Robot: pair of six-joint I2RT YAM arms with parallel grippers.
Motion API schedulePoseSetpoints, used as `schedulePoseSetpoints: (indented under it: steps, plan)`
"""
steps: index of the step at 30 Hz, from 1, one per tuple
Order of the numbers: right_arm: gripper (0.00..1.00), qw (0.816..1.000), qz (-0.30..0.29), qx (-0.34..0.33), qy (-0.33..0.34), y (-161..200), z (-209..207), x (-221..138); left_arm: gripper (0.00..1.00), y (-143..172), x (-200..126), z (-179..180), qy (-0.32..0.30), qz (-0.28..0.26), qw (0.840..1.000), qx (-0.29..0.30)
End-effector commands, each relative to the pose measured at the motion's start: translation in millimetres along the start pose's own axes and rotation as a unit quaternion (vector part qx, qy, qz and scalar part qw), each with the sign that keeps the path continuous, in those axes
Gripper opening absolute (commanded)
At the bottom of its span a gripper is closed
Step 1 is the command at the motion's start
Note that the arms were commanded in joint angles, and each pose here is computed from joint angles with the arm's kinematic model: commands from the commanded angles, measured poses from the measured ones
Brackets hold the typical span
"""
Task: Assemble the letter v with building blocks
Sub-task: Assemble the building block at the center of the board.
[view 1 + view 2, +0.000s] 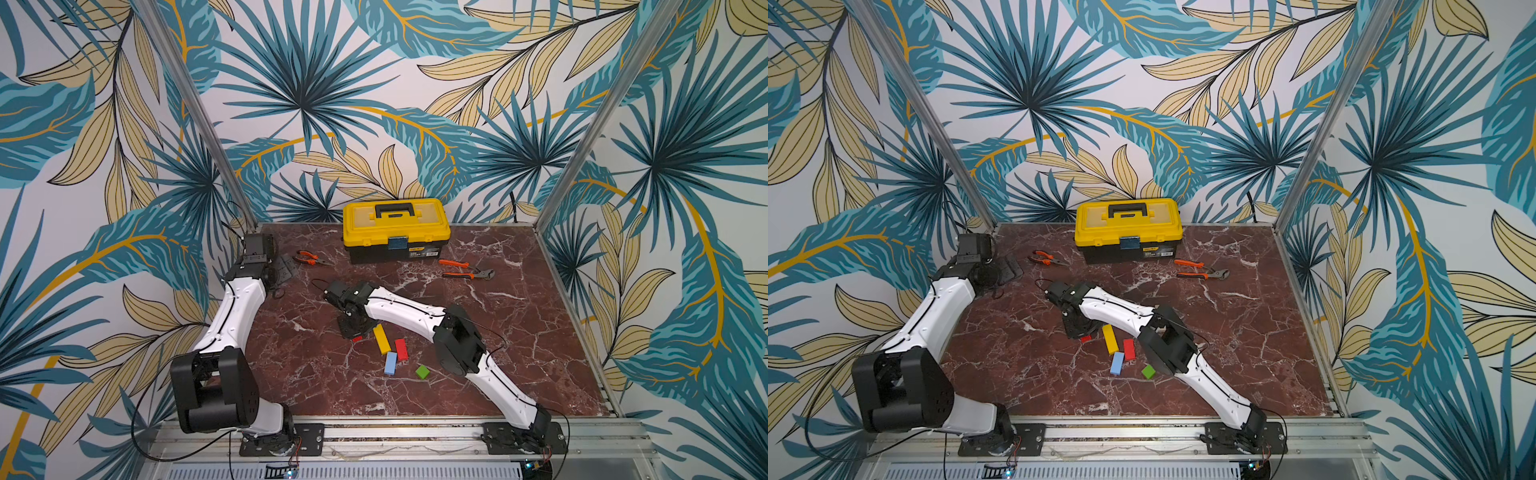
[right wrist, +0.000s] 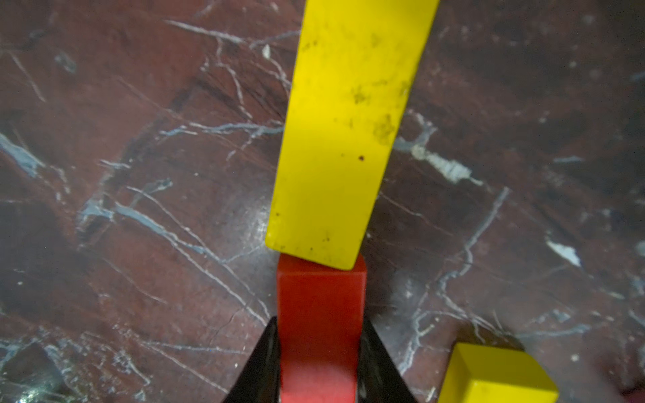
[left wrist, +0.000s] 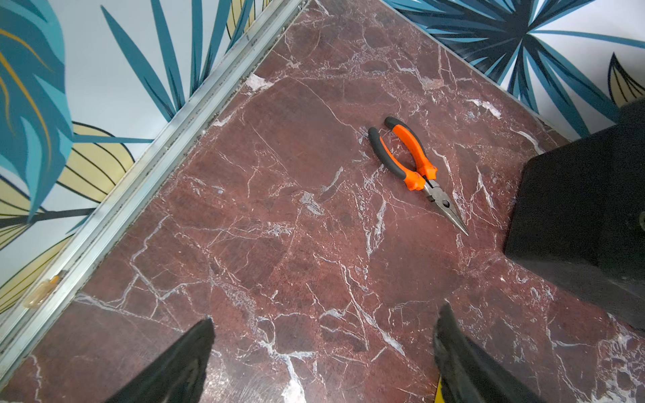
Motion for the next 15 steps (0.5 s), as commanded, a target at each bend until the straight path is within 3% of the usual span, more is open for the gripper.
schedulePoseSetpoints:
  steps: [1,9,15]
  plan:
    - [0.30,0.999,0.024,0.003,0.030,9.1,-9.8,18.1,0.99,3.4,6.3,5.5,-0.002,0.005,1.000,-0.001]
    - [0.34,0.999,0.023,0.007,0.029,6.3,-11.2,19.6,0.99,4.0,7.3,6.0,-0.001,0.007,1.000,-0.002]
    - [0.48,0.999,0.010,0.007,0.032,2.2,-11.9,12.4,0.99,3.3,7.0,5.7,0.001,0.005,1.000,-0.003]
Point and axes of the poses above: each gripper's point midway between its finger pads, its own x axis out along the fingers, its own z axis along the line the jaws close on, y = z × x, the point moved 3 cm from there along -x, back along the fingers, and after that the axes turned 7 degrees about x, right-handed, at the moved point
